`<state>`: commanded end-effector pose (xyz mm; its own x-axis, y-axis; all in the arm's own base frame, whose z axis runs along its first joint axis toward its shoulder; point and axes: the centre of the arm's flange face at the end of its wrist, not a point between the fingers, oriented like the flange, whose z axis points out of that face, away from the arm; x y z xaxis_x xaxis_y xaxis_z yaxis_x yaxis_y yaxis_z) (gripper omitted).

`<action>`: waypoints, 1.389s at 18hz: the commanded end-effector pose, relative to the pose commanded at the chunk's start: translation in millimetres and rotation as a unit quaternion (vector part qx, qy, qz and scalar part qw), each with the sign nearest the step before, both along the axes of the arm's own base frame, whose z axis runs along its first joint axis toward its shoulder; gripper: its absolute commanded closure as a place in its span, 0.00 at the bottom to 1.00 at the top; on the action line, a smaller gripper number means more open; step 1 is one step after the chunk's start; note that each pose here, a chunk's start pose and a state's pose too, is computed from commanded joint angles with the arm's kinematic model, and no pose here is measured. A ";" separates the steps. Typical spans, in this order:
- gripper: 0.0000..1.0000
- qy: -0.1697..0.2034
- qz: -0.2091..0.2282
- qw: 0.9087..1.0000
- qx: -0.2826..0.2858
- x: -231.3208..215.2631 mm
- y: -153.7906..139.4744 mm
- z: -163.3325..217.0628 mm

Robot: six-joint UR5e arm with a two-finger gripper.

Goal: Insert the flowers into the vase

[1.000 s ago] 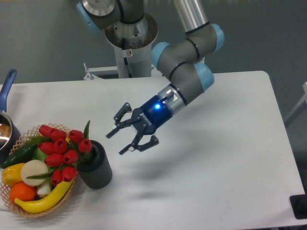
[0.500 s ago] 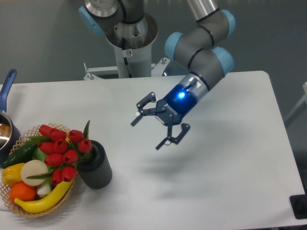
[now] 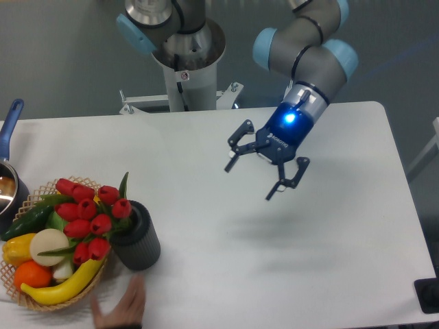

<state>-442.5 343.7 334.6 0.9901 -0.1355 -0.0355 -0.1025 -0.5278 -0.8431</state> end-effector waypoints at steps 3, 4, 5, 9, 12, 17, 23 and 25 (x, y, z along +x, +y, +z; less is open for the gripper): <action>0.00 0.049 0.035 0.991 -0.116 -7.5 -20.2 -1.7; 0.00 0.061 0.044 0.986 -0.148 -10.8 -25.8 -2.9; 0.00 0.067 0.050 0.983 -0.166 -12.9 -29.4 -3.7; 0.00 0.087 0.065 0.972 -0.211 -22.4 -35.9 -0.4; 0.00 0.091 0.077 0.954 -0.276 -27.2 -44.8 -6.2; 0.00 0.091 0.076 0.924 -0.365 -30.3 -56.6 -16.7; 0.00 0.110 0.062 0.904 -0.408 -20.4 -52.8 -20.4; 0.00 0.115 0.051 0.904 -0.409 -18.2 -52.6 -21.1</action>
<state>-460.7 291.1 313.5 0.9781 -0.1173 -0.1720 -0.1405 -0.9815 -0.1299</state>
